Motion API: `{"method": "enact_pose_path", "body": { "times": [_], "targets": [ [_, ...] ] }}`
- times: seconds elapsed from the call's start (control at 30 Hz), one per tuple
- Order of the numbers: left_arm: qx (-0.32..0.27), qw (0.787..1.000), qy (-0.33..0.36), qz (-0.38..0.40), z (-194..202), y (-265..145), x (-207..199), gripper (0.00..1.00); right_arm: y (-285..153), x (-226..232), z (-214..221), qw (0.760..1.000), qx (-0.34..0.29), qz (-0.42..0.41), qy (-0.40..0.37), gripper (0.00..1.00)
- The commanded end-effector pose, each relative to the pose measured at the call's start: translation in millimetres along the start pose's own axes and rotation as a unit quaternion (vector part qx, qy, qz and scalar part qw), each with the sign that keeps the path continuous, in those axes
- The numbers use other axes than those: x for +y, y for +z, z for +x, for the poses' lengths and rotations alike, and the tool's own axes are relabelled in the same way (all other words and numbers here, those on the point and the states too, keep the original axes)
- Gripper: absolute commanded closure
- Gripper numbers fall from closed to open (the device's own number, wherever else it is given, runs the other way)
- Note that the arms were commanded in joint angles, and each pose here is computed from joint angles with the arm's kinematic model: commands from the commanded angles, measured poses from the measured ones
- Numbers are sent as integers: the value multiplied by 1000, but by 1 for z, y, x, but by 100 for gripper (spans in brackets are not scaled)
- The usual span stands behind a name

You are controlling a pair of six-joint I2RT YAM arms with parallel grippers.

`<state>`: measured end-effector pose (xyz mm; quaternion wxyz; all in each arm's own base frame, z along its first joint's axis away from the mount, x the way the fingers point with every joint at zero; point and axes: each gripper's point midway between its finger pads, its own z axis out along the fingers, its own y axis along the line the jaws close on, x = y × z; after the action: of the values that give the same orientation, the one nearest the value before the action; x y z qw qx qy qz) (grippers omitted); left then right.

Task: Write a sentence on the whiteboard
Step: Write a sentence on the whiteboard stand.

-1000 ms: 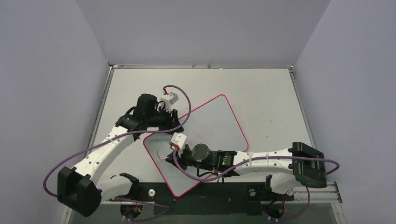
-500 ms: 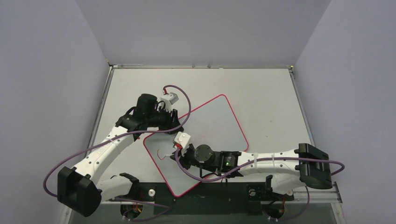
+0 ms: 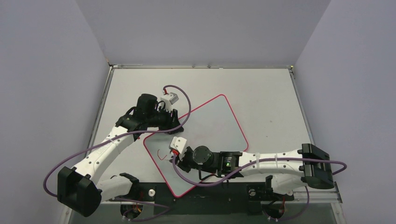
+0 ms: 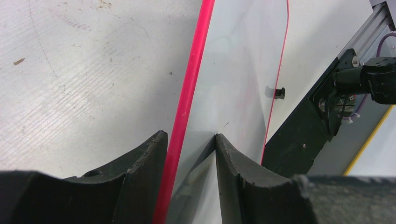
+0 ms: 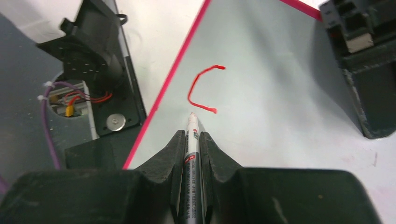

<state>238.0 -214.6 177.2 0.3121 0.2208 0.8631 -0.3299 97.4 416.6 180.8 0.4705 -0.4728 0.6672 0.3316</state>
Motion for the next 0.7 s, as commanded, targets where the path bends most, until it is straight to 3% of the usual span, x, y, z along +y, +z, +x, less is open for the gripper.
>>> {"method": "enact_pose_path", "body": {
  "times": [0.0,0.67],
  "targets": [
    [-43,997,35,-47,-23,-1,17,100,-6,16,-40,998,-47,-28,-7,100],
    [-41,997,37,-48,-21,0,17,100,16,0,-40,998,-48,27,8,100]
  ]
}}
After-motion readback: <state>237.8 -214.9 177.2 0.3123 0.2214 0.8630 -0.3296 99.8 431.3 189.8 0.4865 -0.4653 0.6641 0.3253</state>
